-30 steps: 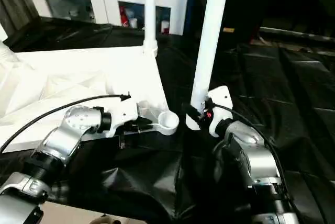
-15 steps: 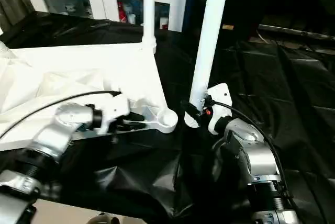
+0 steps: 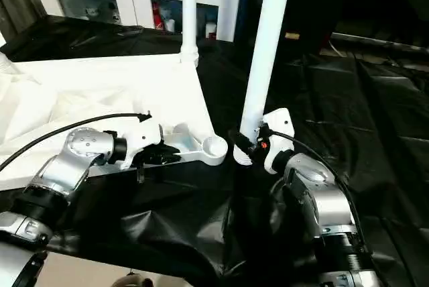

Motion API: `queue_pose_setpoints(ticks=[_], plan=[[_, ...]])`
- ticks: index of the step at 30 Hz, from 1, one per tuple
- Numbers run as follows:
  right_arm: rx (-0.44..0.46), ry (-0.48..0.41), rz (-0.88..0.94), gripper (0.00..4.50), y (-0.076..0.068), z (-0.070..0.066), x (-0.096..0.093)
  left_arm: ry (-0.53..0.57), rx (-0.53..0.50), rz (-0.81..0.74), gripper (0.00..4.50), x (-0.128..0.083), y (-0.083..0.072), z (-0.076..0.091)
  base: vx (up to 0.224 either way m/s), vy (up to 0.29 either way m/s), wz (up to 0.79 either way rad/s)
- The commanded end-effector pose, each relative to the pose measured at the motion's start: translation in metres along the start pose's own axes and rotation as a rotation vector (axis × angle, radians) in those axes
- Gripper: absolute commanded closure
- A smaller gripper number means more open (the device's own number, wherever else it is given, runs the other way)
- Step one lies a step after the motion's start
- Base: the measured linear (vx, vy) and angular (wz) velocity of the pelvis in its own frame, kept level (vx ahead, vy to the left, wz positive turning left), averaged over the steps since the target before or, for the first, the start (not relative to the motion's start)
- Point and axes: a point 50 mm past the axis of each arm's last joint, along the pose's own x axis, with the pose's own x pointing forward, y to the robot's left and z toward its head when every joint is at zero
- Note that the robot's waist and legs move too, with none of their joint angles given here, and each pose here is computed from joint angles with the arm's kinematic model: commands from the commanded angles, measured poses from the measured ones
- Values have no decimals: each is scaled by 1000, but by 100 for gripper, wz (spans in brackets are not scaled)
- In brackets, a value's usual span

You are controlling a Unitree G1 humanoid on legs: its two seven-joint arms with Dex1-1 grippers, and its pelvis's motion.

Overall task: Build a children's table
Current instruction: Insert table leg to table base

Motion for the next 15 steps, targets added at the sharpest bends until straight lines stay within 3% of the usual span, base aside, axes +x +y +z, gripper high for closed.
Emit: queue_pose_setpoints(ticks=[1,2,7,15], plan=[[32,-72,52,259,6,19,5,38,-15,-21,444,-1,0,-4,0,0,0],[66,-107,82,259,9,27,8,65,-17,-40,444,-2,-1,-6,0,0,0],[87,-130,147,259,16,40,19,125,-28,-82,444,-6,-1,-10,0,0,0],[56,-11,172,260,22,34,42,126,-37,-98,450,-1,-1,-7,0,0,0]])
